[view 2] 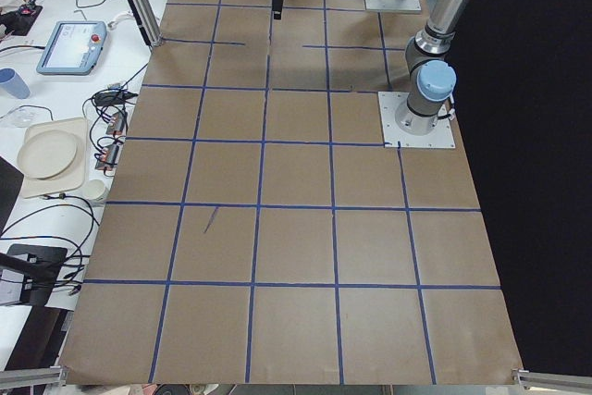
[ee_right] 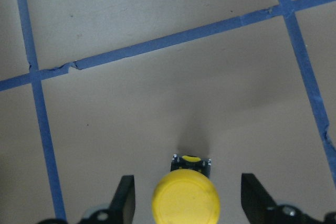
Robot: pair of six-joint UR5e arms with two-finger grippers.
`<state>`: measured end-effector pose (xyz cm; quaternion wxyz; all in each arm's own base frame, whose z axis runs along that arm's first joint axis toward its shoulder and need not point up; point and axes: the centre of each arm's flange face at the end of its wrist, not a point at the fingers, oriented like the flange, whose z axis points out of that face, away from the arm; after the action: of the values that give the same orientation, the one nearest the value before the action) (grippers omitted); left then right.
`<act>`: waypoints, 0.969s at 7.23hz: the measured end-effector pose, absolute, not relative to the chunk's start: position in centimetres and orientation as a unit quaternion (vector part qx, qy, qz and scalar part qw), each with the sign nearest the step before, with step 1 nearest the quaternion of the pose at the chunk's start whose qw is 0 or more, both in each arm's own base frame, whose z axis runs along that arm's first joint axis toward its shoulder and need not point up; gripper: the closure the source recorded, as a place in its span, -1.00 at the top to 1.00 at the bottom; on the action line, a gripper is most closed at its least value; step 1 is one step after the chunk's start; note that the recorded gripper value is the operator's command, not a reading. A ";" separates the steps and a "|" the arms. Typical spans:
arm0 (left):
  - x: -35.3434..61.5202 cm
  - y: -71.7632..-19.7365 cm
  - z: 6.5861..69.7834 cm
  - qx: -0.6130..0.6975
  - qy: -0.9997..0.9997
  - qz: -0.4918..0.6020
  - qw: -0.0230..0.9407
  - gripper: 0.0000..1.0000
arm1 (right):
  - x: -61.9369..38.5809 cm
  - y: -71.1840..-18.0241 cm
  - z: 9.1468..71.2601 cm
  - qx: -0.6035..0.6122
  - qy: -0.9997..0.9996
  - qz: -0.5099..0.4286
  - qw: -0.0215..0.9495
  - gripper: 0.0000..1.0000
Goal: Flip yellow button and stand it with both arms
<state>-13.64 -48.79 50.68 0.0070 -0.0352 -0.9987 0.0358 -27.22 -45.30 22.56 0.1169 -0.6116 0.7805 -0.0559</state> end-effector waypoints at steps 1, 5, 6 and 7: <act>-13.6 -48.8 50.7 -0.035 -0.999 0.036 0.007 0.99 | -27.2 -45.3 23.3 -0.607 0.784 -0.057 0.115 0.75; -13.6 -49.0 50.9 -0.035 -0.999 0.038 0.007 0.99 | -23.6 -44.6 32.4 -0.472 0.872 -0.037 0.122 0.98; -13.6 -49.2 51.0 -0.032 -0.999 0.038 0.007 0.99 | -20.5 -44.2 35.7 -0.421 0.900 -0.027 0.112 0.99; -13.6 -49.3 51.1 -0.030 -0.999 0.039 0.007 0.99 | -16.6 -43.4 39.1 -0.356 0.929 -0.019 0.099 0.99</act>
<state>-13.64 -49.29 51.14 0.0068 -0.0296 -0.9988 0.0390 -16.59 -43.41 39.08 0.0987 -0.3559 0.9291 -0.0192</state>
